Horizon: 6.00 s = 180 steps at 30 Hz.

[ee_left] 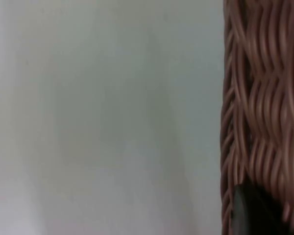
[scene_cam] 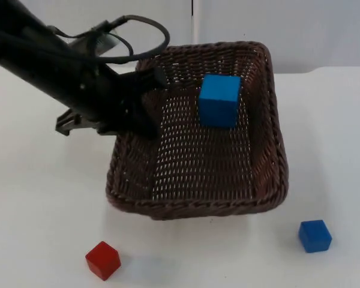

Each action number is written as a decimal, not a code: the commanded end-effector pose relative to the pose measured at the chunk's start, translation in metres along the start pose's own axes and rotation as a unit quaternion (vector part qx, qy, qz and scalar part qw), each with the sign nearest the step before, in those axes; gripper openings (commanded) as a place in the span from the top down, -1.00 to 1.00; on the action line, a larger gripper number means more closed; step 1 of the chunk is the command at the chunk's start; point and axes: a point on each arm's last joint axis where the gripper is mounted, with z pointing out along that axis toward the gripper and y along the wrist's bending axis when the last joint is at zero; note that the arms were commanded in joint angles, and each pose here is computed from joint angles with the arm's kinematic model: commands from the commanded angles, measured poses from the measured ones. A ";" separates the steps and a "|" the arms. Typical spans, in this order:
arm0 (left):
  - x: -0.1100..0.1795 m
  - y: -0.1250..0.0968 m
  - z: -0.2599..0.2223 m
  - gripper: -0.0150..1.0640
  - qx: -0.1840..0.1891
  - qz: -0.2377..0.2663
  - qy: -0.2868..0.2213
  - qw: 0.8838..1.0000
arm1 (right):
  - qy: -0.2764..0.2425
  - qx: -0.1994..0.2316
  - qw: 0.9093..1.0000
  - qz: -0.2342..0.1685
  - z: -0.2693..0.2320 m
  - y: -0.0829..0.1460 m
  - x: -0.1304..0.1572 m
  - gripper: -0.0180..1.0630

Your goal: Pick up the basket with the left hand and place the largest block into the basket with the right hand.

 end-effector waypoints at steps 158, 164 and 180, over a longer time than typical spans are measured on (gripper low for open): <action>0.292 -0.003 -0.301 -0.22 -0.146 0.264 -0.312 0.901 | 0.016 0.075 0.986 0.147 -0.082 0.038 0.147 -0.46; 0.290 0.002 -0.291 -0.22 -0.151 0.253 -0.302 0.907 | 0.018 0.076 0.986 0.148 -0.077 0.038 0.150 -0.46; 0.290 0.002 -0.290 -0.22 -0.149 0.250 -0.300 0.908 | 0.018 0.076 0.986 0.148 -0.077 0.038 0.150 -0.46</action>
